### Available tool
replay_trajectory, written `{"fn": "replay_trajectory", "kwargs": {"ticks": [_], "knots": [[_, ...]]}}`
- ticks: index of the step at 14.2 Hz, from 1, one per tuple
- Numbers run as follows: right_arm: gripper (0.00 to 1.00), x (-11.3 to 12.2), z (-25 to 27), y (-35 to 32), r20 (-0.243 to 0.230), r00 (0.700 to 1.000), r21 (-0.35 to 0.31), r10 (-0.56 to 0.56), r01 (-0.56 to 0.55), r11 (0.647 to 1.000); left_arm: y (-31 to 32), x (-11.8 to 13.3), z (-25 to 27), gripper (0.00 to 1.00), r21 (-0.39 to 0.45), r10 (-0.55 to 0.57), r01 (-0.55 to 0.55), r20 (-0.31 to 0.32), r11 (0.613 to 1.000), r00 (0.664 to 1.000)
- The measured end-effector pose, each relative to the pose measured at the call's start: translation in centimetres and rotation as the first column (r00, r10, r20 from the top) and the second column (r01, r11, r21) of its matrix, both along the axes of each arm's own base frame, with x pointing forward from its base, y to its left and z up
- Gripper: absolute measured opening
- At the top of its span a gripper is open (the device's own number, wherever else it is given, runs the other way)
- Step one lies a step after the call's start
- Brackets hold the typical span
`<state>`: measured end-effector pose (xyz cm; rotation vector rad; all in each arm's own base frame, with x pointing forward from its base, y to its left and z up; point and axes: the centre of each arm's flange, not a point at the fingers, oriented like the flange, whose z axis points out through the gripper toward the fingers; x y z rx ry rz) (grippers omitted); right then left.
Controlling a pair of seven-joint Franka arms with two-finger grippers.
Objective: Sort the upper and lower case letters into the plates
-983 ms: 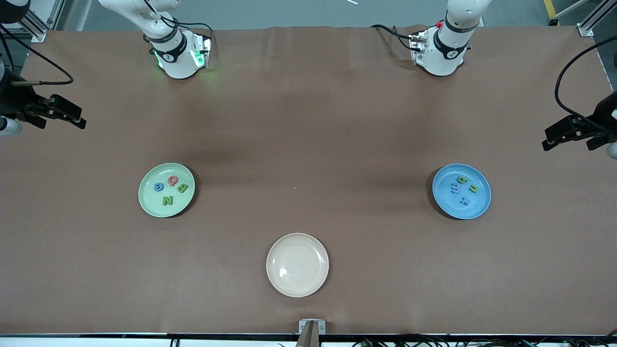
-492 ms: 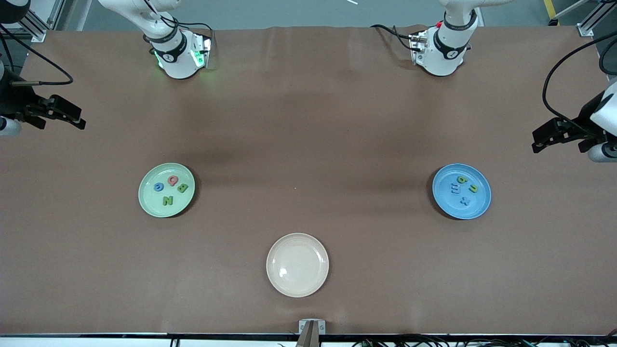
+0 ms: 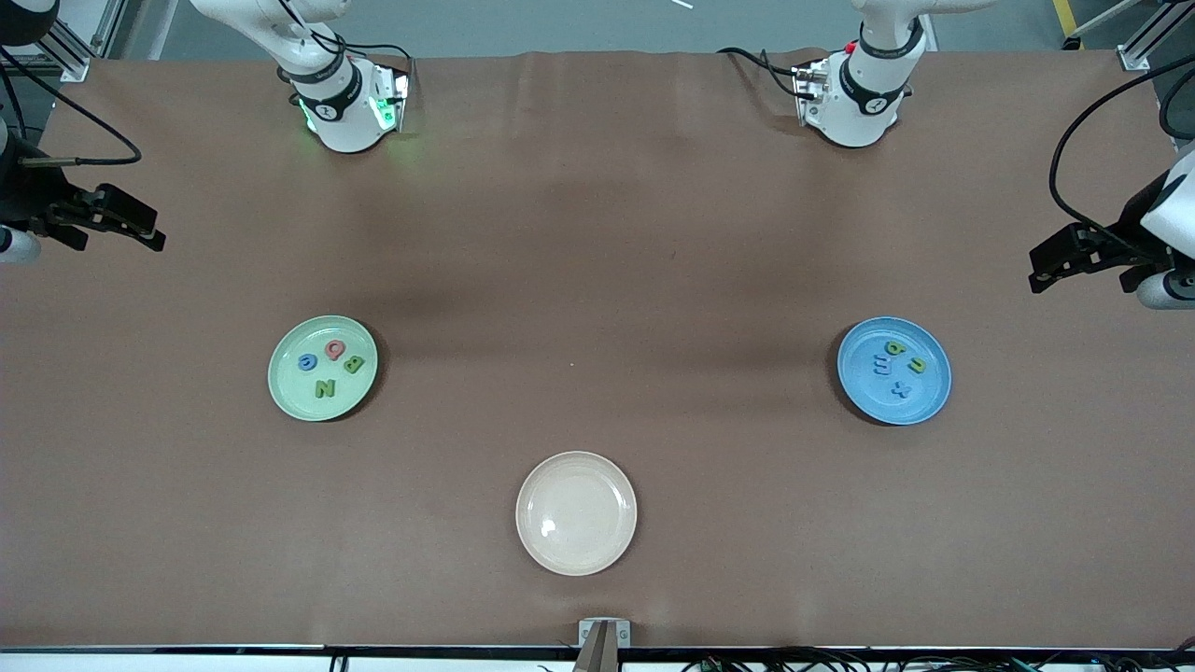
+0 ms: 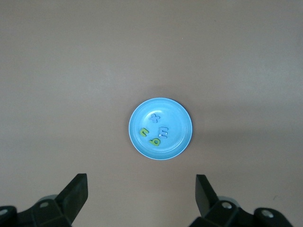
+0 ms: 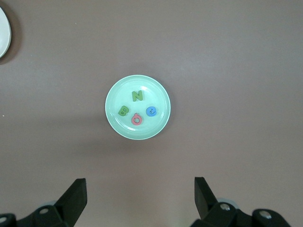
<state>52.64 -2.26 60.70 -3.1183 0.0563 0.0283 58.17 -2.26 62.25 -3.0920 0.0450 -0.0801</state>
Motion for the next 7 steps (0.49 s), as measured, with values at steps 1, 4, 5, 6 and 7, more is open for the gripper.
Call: {"fn": "replay_trajectory", "kwargs": {"ticks": [1, 4, 5, 6, 7], "knots": [[1.0, 0.0, 0.0, 0.0, 0.0, 1.0, 0.0, 0.0, 0.0, 1.0, 0.0, -0.09, 0.12, 1.0, 0.0, 0.0, 0.0, 0.0, 1.0, 1.0], [1.0, 0.0, 0.0, 0.0, 0.0, 1.0, 0.0, 0.0, 0.0, 1.0, -0.01, -0.26, 0.32, 1.0, -0.002, 0.001, -0.001, 0.0, 1.0, 1.0], [1.0, 0.0, 0.0, 0.0, 0.0, 1.0, 0.0, 0.0, 0.0, 1.0, -0.05, -0.27, 0.3, 1.0, -0.01, 0.001, -0.001, -0.002, 1.0, 1.0], [1.0, 0.0, 0.0, 0.0, 0.0, 1.0, 0.0, 0.0, 0.0, 1.0, -0.1, -0.3, 0.26, 1.0, -0.018, 0.002, -0.002, -0.003, 1.0, 1.0], [1.0, 0.0, 0.0, 0.01, 0.0, 1.0, 0.0, 0.0, 0.0, 1.0, -0.16, -0.37, 0.2, 1.0, -0.023, 0.002, -0.002, -0.005, 1.0, 1.0]]}}
